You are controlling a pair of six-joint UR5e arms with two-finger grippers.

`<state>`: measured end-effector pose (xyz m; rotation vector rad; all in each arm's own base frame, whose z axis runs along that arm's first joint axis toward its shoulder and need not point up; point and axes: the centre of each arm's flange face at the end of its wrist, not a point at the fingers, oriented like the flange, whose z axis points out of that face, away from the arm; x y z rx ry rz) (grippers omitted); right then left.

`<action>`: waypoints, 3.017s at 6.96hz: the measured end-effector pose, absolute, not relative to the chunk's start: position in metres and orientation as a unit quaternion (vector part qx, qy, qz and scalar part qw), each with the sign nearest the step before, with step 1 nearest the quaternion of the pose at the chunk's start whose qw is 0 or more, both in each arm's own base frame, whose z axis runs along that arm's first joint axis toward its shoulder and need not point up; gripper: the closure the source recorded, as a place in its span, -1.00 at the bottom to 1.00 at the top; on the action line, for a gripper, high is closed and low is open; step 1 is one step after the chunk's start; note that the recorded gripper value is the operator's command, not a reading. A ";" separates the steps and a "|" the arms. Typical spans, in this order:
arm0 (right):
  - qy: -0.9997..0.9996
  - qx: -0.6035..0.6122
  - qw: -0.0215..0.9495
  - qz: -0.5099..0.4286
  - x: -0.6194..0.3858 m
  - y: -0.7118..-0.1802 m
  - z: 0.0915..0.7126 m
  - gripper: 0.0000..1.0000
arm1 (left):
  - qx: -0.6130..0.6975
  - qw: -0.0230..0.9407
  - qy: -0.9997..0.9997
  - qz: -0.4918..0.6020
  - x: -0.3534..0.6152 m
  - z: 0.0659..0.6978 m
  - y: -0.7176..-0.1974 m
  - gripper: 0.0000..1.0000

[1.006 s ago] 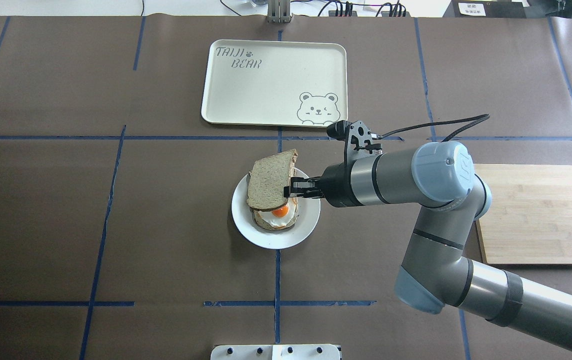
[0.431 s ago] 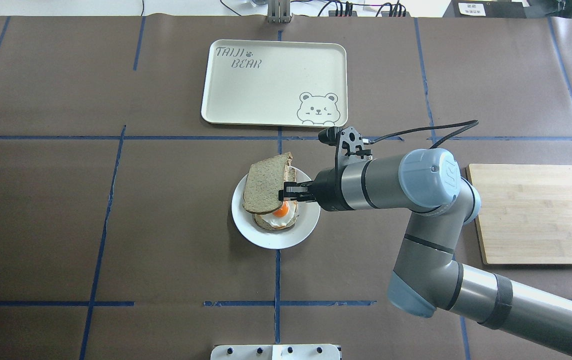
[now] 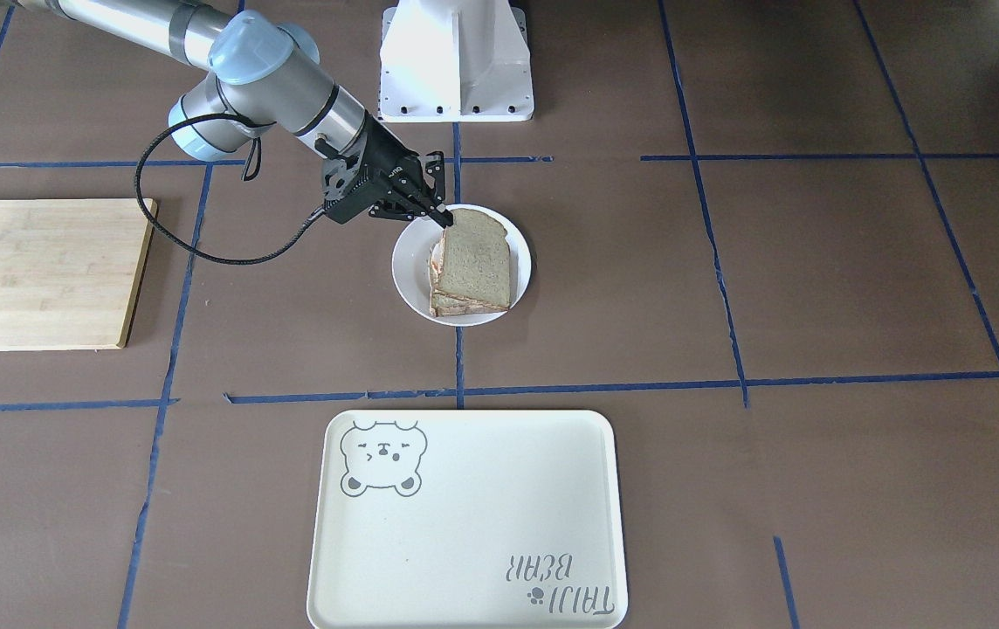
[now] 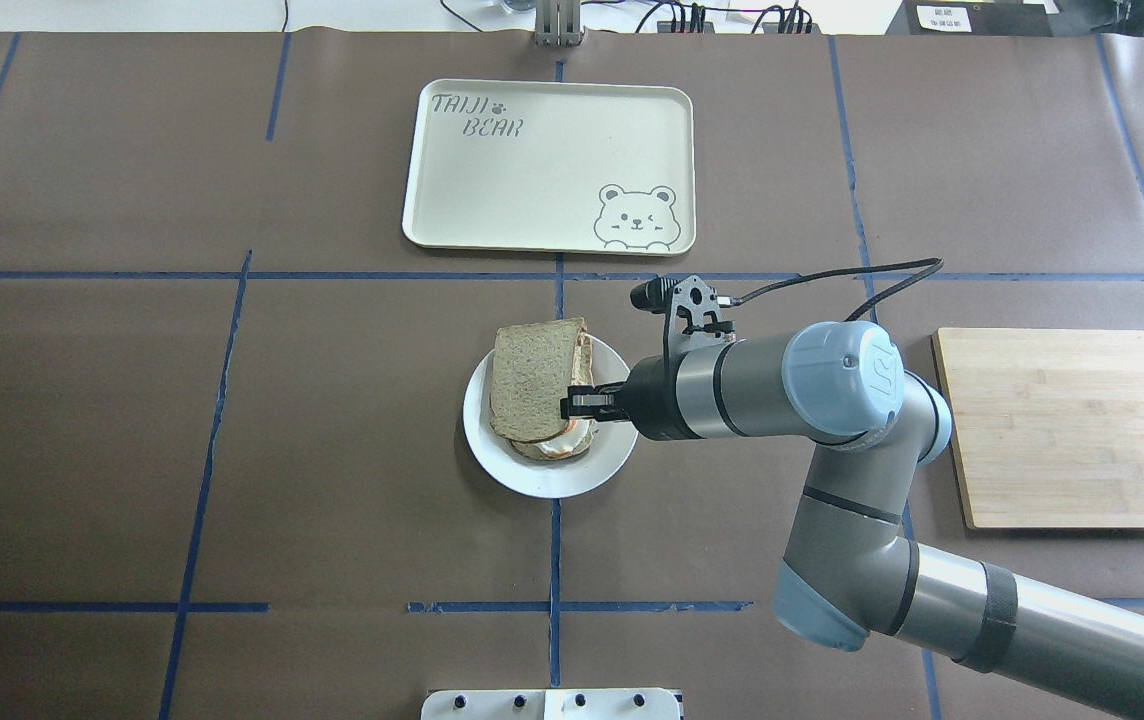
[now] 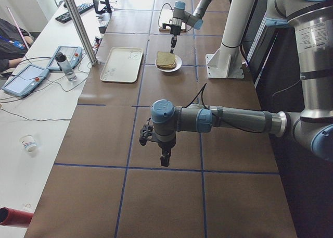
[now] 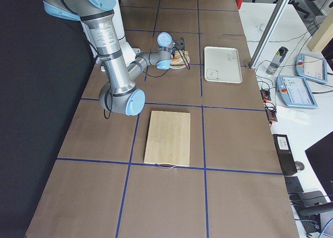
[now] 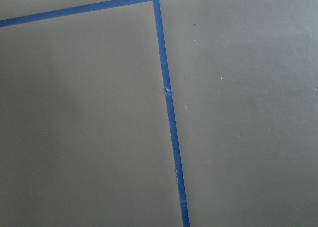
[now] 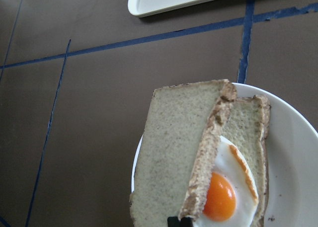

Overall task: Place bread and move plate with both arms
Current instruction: 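Lower the bread onto the egg toast and open the right gripper, then raise the right gripper and withdraw it out of view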

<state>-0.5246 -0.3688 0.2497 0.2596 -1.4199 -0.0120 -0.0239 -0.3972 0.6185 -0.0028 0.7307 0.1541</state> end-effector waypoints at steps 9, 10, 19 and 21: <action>-0.635 0.116 0.763 -0.013 -0.534 -0.370 0.267 -0.99 | -0.002 0.931 0.357 0.075 -0.024 0.619 -0.397 -1.00; -0.628 0.110 0.771 -0.008 -0.526 -0.383 0.268 -0.99 | -0.001 0.931 0.357 0.075 -0.024 0.618 -0.397 -1.00; -0.377 0.070 0.907 -0.176 -0.103 -0.548 0.461 -0.99 | 0.082 0.917 0.384 0.071 -0.009 0.520 -0.477 -1.00; -0.357 0.060 0.911 -0.198 0.015 -0.504 0.528 -0.99 | 0.094 0.899 0.424 0.057 0.024 0.496 -0.484 -1.00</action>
